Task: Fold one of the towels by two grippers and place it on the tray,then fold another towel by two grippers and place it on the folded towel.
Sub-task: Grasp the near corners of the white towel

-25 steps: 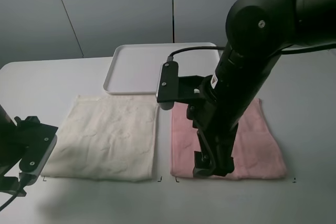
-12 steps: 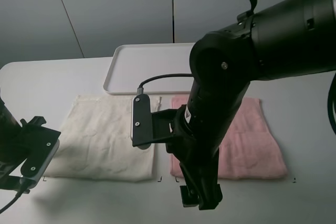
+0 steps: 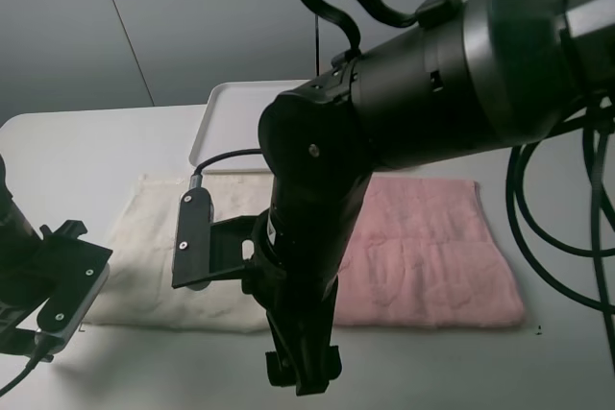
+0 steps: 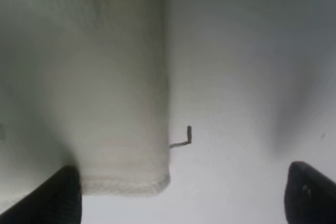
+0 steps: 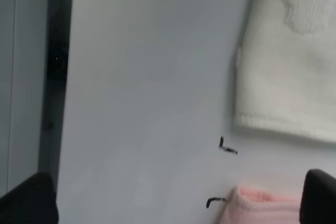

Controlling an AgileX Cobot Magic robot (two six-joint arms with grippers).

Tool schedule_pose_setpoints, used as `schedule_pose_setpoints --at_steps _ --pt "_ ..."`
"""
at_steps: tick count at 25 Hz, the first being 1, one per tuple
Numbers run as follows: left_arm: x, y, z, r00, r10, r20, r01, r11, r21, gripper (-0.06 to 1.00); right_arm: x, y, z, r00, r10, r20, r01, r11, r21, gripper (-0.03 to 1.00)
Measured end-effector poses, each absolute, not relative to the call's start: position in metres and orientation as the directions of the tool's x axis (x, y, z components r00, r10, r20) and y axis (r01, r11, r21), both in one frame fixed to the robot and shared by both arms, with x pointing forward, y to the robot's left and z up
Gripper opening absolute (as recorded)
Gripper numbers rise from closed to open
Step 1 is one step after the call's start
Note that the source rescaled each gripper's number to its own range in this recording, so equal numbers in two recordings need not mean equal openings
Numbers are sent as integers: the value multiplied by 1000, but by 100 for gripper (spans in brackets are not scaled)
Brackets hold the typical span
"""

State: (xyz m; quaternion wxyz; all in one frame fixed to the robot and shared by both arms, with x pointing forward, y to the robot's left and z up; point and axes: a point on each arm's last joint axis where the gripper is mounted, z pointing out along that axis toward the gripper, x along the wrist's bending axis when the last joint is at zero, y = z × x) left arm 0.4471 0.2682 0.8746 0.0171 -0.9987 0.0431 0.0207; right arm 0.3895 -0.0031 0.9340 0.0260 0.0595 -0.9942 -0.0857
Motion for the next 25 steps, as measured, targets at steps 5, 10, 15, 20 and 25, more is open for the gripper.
schedule_pose_setpoints --at_steps 5,10,15,20,25 --pt "442 269 870 995 -97 -23 -98 -995 -32 99 396 11 924 -992 -114 45 -105 980 166 100" --pt "444 269 868 995 -104 -11 -104 -994 -31 99 400 16 915 -993 -114 41 -106 982 154 100" --pt "444 269 864 994 -107 -27 -108 -994 -33 99 401 19 902 -992 -114 51 -106 985 135 100" --pt "444 269 864 994 -105 -25 -106 -994 -33 99 401 22 896 -992 -117 44 -109 984 140 100" --pt "444 269 864 994 -104 -23 -104 -994 -33 98 399 27 895 -991 -131 17 -127 979 162 100"
